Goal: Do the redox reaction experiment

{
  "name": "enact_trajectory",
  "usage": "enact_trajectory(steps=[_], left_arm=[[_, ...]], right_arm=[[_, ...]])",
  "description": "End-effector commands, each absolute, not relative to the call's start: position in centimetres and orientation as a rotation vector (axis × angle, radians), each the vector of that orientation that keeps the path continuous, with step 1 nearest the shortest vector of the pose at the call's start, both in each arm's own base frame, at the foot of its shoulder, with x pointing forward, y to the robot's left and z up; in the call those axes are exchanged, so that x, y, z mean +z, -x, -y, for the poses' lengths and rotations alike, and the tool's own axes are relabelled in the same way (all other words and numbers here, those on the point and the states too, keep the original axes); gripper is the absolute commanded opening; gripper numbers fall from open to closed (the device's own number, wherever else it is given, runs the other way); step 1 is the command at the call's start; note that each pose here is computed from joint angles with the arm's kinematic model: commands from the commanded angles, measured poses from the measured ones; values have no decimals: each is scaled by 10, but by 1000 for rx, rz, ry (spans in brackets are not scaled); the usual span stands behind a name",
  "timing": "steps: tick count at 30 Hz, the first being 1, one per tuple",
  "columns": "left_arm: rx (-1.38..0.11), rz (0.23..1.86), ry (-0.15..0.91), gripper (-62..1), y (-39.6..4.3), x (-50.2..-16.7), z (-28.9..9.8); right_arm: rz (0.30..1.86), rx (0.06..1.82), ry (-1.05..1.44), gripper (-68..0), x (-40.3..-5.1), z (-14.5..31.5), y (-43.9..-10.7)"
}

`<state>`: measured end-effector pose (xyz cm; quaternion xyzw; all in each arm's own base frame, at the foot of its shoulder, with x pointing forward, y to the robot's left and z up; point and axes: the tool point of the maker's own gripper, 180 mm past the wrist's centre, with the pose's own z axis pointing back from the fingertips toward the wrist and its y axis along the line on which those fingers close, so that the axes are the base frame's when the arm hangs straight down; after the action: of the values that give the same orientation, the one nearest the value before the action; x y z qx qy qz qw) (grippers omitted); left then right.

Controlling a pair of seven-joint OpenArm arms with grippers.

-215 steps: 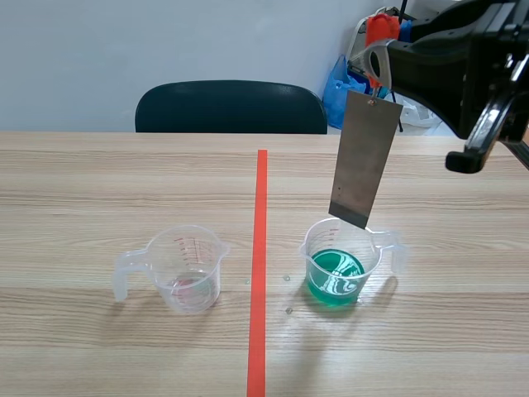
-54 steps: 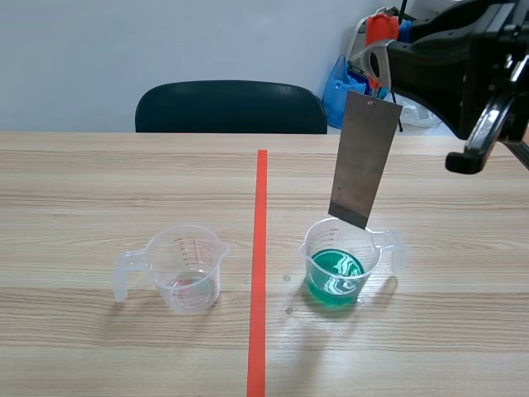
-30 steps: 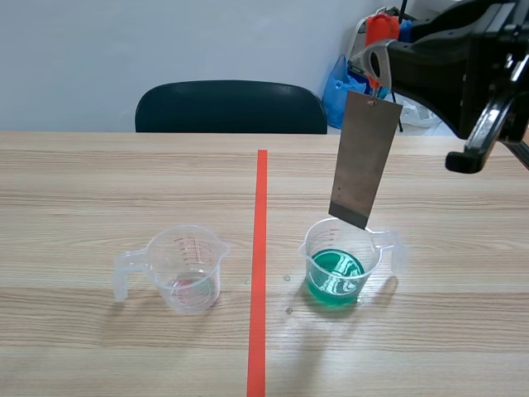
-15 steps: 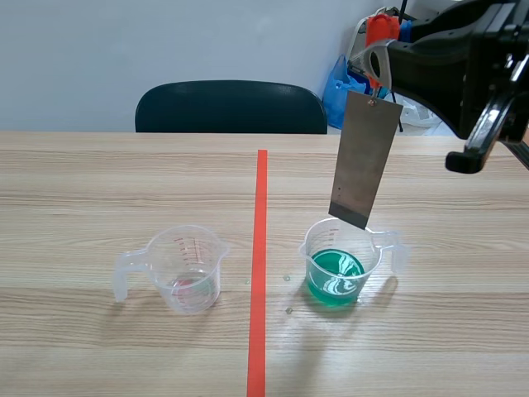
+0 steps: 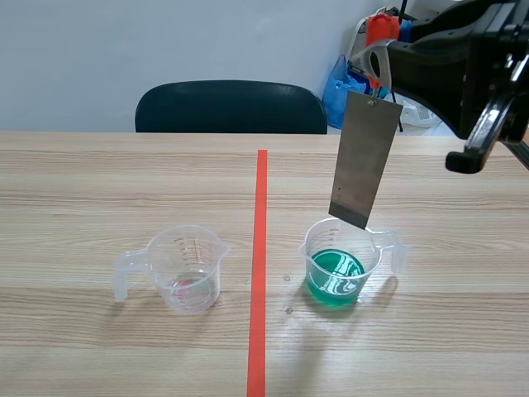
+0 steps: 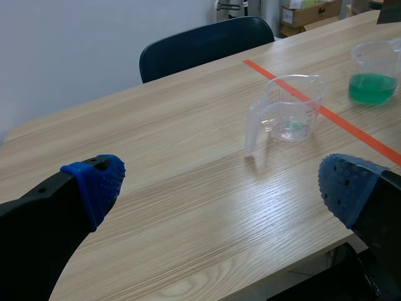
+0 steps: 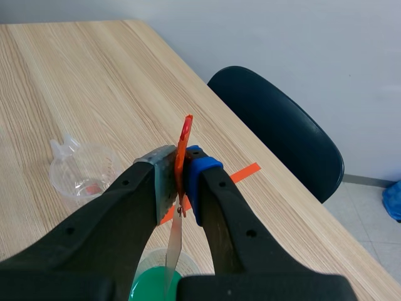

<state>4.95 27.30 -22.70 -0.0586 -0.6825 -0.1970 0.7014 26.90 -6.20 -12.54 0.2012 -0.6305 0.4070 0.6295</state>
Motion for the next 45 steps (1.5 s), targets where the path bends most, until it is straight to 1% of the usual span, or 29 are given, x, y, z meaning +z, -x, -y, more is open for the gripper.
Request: enact_trajectory(steps=[1, 45], left_arm=[[-440, 1552, 143, 14, -52, -221, -271], [-439, 1582, 150, 14, -52, -215, -270]], right_arm=[[1473, 942, -461, -669, -116, 62, -269], [1474, 942, -461, -669, -116, 62, -269]])
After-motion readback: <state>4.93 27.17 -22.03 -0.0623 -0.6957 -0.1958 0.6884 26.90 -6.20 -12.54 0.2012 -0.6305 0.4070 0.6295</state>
